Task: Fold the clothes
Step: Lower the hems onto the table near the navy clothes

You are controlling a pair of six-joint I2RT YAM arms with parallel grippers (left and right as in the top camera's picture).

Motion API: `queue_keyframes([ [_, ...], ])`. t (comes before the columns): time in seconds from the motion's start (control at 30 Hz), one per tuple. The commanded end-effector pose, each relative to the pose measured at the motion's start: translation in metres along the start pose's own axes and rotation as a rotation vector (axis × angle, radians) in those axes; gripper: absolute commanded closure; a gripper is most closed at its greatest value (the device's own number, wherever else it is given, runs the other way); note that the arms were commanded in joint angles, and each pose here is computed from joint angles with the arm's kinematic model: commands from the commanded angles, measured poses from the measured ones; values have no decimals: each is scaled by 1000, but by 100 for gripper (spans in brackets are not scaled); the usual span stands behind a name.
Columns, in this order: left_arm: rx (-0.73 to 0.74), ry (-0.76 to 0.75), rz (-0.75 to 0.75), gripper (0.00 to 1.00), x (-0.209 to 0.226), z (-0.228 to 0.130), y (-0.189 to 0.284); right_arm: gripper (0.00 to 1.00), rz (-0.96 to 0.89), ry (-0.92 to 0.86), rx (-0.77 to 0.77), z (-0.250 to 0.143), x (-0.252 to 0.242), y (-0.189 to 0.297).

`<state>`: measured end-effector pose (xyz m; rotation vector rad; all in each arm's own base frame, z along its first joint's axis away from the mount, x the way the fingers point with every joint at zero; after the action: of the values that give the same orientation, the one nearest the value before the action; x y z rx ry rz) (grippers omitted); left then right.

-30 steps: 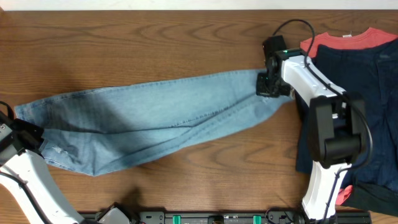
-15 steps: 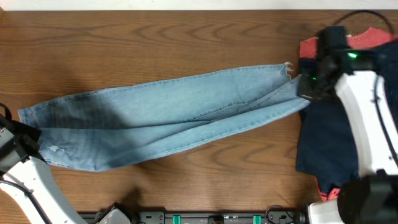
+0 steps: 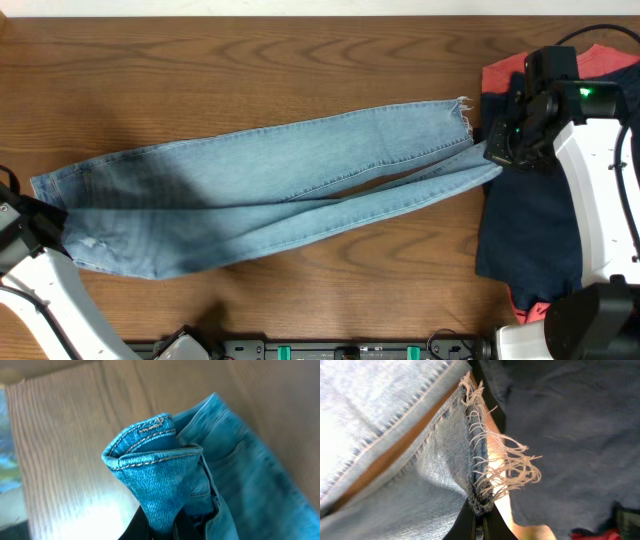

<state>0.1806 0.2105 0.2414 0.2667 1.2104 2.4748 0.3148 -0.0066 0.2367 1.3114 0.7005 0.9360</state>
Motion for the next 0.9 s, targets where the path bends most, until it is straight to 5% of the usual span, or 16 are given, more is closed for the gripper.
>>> queue_keyframes([
  [0.0, -4, -2, 50, 94, 3, 9, -2, 99, 10, -52, 33, 7, 3, -15],
  [0.3, 81, -12, 88, 78, 8, -6, -3, 99, -12, -64, 75, 14, 6, -38],
  [0.43, 114, 30, 126, 90, 16, -11, -3, 99, -10, -64, 68, 15, 6, -38],
  [0.7, 238, 29, 174, 84, 21, -25, -25, 99, 4, -63, 44, 19, 9, -38],
  [0.87, 364, 91, 244, 94, 29, -45, -48, 99, 18, -19, 20, 24, 11, -38],
])
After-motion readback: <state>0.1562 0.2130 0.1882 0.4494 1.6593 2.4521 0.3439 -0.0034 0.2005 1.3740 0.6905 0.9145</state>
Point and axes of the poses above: each gripper's point midway between its finger pads, its own y axis back along the fingers, its own x axis along the line the jaws close on, z = x × y, the point moved 7 cm from there along y, back along the fingers, and after that the axes turned 5 degrees about -y, right-handed, at the moved point
